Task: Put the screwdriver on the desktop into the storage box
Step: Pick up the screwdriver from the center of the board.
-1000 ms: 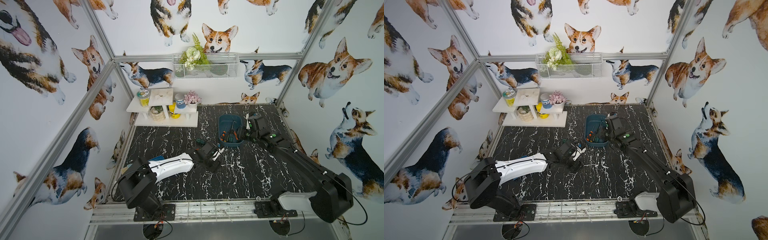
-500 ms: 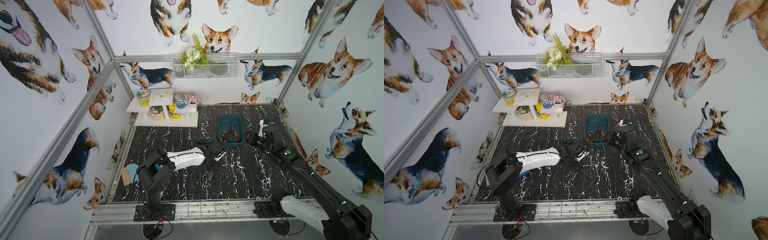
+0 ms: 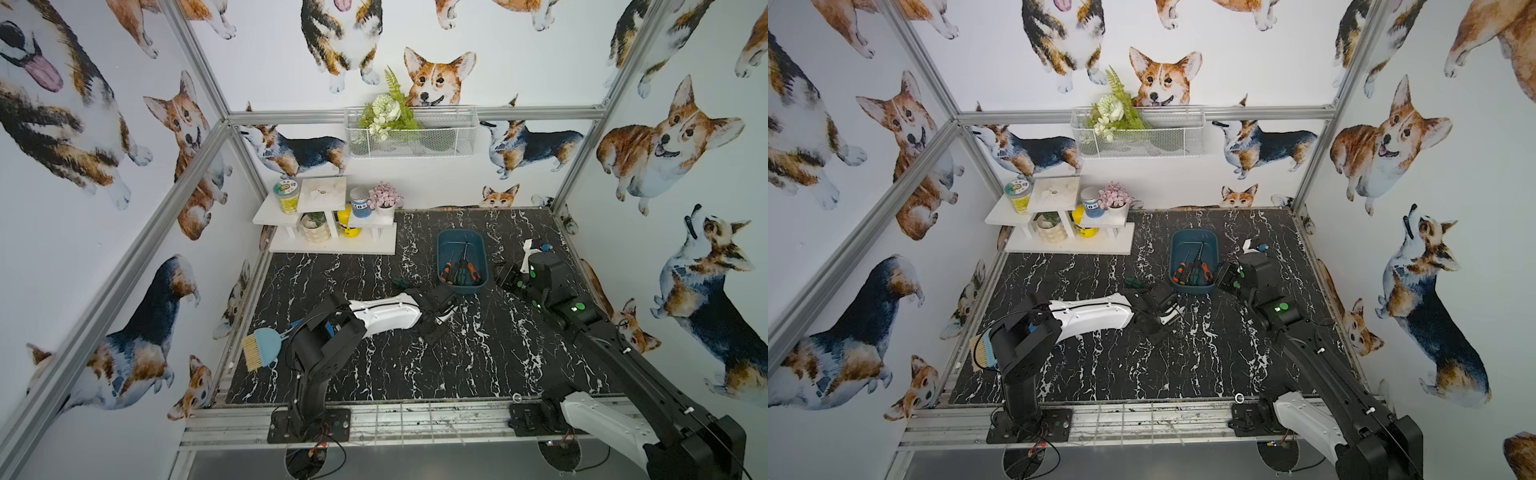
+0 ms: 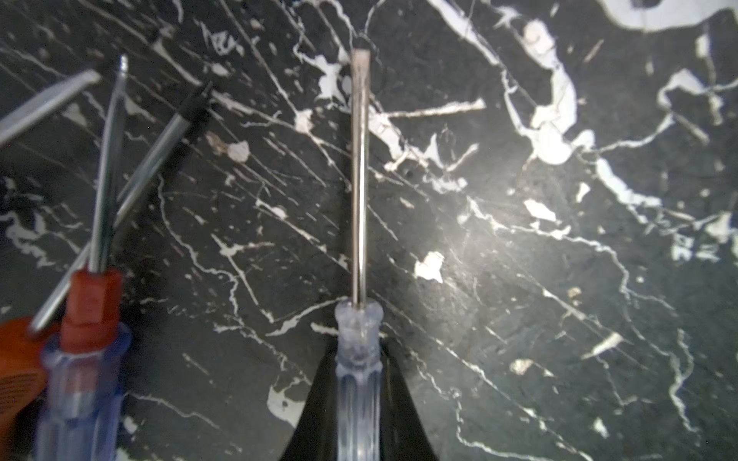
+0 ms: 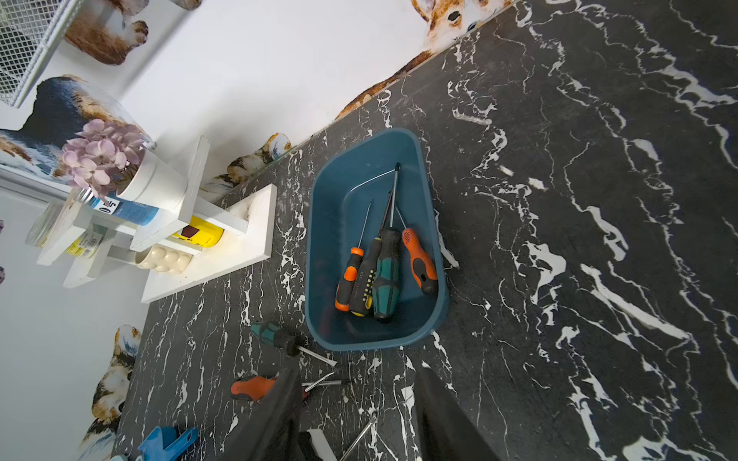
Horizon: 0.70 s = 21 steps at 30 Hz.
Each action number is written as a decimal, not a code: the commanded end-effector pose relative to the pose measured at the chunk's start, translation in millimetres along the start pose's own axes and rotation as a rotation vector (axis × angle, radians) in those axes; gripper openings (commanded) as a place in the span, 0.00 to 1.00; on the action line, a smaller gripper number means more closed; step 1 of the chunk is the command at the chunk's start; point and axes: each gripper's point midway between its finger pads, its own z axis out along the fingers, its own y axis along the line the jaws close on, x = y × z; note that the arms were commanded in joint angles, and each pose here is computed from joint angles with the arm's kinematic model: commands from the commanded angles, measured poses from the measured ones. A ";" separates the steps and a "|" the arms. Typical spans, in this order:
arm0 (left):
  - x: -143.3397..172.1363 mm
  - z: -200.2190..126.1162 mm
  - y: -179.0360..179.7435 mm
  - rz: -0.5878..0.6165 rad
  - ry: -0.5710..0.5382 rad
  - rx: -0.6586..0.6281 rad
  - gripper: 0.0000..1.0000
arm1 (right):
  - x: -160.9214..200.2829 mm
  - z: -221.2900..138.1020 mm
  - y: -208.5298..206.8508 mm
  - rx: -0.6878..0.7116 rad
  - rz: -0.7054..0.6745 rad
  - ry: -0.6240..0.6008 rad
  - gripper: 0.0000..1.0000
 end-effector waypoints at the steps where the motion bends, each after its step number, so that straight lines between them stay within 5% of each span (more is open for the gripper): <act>1: 7.1 1.6 -1.0 -0.005 0.030 0.004 0.07 | -6.7 -1.9 0.1 0.004 0.010 -0.030 0.51; 10: -20.2 -60.5 2.0 -0.113 -0.135 -0.034 0.00 | -10.7 -4.5 -1.5 0.014 0.013 -0.049 0.50; 15: -69.2 -105.0 14.2 -0.270 -0.319 -0.036 0.00 | -10.3 -2.0 -4.0 0.029 0.023 -0.047 0.50; 21: -133.3 -120.2 53.5 -0.523 -0.450 0.025 0.00 | -11.9 -4.9 -11.1 0.068 0.022 -0.056 0.50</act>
